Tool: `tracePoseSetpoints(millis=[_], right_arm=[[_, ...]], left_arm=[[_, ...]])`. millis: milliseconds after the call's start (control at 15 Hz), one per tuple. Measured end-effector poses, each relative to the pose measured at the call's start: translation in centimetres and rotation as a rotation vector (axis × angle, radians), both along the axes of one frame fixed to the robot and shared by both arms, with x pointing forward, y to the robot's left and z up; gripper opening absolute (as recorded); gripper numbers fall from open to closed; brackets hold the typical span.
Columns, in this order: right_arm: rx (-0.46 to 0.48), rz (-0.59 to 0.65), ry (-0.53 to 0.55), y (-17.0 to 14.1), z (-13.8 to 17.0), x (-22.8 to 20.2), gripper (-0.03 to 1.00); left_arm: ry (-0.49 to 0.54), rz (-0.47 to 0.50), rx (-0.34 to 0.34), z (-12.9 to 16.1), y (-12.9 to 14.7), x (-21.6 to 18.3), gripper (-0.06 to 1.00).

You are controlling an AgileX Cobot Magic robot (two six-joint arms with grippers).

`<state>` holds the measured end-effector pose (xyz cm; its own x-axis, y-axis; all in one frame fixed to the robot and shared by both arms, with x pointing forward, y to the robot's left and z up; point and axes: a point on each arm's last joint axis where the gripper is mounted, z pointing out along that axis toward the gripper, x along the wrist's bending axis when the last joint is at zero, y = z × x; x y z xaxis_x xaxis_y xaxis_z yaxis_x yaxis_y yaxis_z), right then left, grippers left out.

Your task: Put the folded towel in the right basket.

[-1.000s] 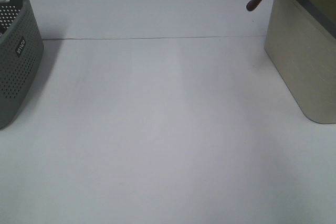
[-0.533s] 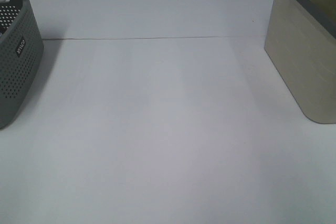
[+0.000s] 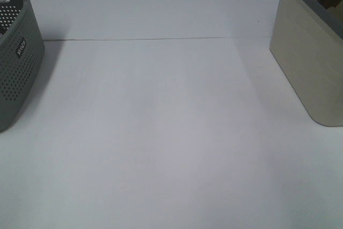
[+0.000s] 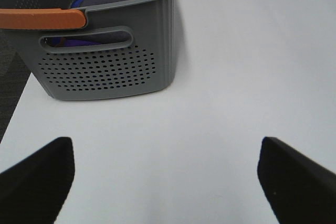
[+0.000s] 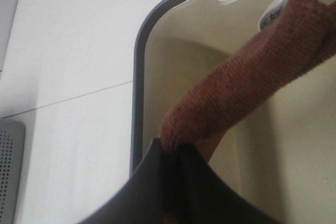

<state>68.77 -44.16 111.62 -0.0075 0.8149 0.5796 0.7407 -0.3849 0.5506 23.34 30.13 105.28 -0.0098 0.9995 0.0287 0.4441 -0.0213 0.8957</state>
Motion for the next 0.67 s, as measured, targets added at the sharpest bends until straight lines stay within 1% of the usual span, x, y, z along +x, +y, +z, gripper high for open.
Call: tracePoseSetpoints(millis=[67,133,200,333,400,467,533,667], right_arm=[[-0.014,-0.015,0.023,-0.2,-0.3,0.0,0.06],[-0.038,-0.046,0.063,-0.5,-0.7,-0.1,0.14],[-0.059,-0.085,0.105,-0.9,-1.0,-0.2,0.26],[-0.081,-0.153,0.167,-1.4,-1.4,-0.4,0.61],[-0.078,-0.17,0.18,-1.5,-1.5,-0.4,0.76],[-0.077,-0.174,0.182,-1.5,-1.5,-0.5,0.83],[-0.073,-0.178,0.185,-1.5,-1.5,-0.5,0.86],[-0.055,-0.179,0.181,-1.4,-1.4,-0.4,0.88]], left_arm=[[0.0,0.0,0.0,0.0,0.0,0.0,0.88],[0.0,0.0,0.0,0.0,0.0,0.0,0.88],[0.0,0.0,0.0,0.0,0.0,0.0,0.88],[0.0,0.0,0.0,0.0,0.0,0.0,0.88],[0.0,0.0,0.0,0.0,0.0,0.0,0.88],[0.0,0.0,0.0,0.0,0.0,0.0,0.88],[0.0,0.0,0.0,0.0,0.0,0.0,0.88],[0.0,0.0,0.0,0.0,0.0,0.0,0.88]])
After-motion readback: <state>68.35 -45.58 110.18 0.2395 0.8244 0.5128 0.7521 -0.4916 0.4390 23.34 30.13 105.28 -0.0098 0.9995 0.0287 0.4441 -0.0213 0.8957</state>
